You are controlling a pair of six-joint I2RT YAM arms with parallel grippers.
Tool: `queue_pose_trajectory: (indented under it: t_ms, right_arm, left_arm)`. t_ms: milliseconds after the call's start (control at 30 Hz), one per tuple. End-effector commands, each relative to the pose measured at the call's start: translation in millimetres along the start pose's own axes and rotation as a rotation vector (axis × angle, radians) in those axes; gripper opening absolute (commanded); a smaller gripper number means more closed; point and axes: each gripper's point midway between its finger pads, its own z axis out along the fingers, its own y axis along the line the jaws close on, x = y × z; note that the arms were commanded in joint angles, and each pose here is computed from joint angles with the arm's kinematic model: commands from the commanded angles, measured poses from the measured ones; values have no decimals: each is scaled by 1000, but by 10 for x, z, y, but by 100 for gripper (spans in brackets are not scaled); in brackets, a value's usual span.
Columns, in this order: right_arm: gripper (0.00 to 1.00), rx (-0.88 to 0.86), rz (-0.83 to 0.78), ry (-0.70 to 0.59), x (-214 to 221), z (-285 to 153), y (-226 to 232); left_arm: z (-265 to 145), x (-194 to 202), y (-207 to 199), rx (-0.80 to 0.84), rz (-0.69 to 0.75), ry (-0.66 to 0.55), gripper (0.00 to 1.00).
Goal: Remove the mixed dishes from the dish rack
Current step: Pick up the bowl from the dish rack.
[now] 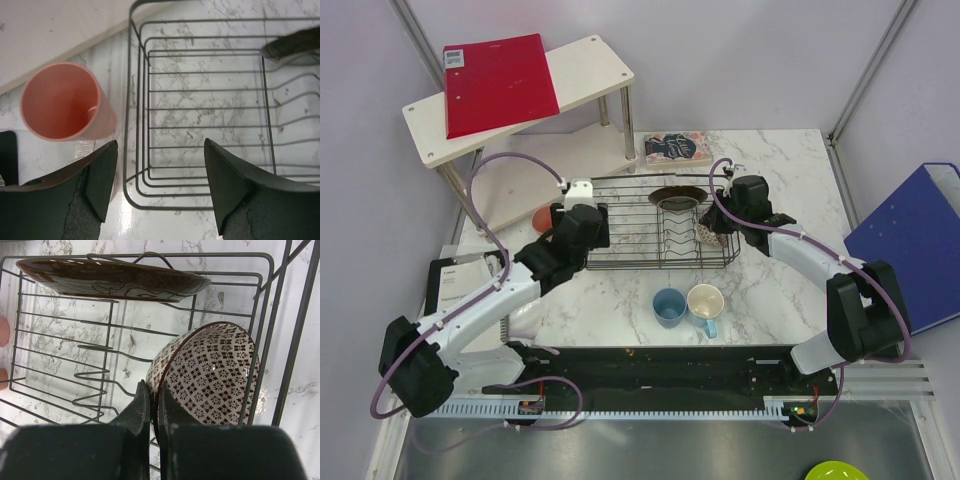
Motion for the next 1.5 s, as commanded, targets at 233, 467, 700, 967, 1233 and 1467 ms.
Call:
queue_pose_trajectory:
  t_ms: [233, 467, 700, 967, 1233, 1467]
  right_arm:
    - [0, 45, -44, 10, 90, 37, -123]
    - [0, 41, -37, 6, 92, 31, -117]
    - [0, 34, -32, 13, 124, 58, -114]
    - [0, 35, -32, 14, 132, 51, -117]
    - [0, 13, -26, 1, 46, -51, -34]
    - [0, -88, -16, -92, -296, -400, 276]
  left_arm:
    - [402, 134, 427, -176, -155, 99, 69]
    - [504, 252, 381, -166, -155, 143, 66]
    - [612, 436, 363, -159, -155, 207, 45]
    - [636, 542, 363, -162, -155, 237, 13]
    - [622, 551, 337, -149, -176, 239, 2]
    - [607, 551, 337, -148, -191, 236, 2]
